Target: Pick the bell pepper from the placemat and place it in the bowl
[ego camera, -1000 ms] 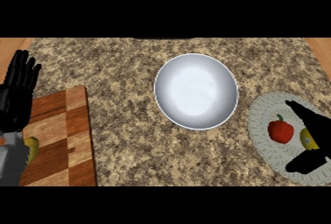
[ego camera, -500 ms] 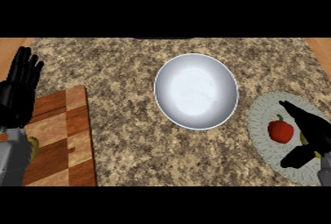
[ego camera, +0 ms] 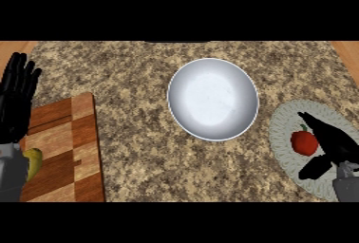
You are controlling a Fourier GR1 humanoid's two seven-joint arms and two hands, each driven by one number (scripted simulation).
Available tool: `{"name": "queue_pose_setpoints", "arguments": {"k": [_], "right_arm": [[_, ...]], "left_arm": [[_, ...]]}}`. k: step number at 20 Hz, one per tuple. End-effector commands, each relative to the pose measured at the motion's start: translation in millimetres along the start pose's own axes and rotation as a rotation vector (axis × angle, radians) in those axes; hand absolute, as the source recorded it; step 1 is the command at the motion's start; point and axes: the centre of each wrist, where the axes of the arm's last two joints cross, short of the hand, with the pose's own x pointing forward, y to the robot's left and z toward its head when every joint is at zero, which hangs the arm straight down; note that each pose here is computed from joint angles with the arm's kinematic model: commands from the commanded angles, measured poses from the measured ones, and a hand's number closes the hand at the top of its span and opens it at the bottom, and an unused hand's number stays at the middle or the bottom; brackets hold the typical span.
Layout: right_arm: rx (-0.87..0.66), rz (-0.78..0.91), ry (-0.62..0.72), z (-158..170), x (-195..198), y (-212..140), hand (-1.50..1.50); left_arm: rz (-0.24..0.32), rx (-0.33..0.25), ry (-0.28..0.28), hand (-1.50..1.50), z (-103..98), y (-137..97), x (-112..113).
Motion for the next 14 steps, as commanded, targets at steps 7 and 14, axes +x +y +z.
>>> {"name": "queue_pose_setpoints", "arguments": {"k": [7,14], "right_arm": [[0.032,0.033,0.053,2,-19,30,-1.50],[-0.095,0.038,-0.045,-29,-13,31,1.50]], "left_arm": [[0.002,0.011,-0.006,0.00,15,4,3],[0.002,-0.011,0.015,0.00,0,7,-7]]}}
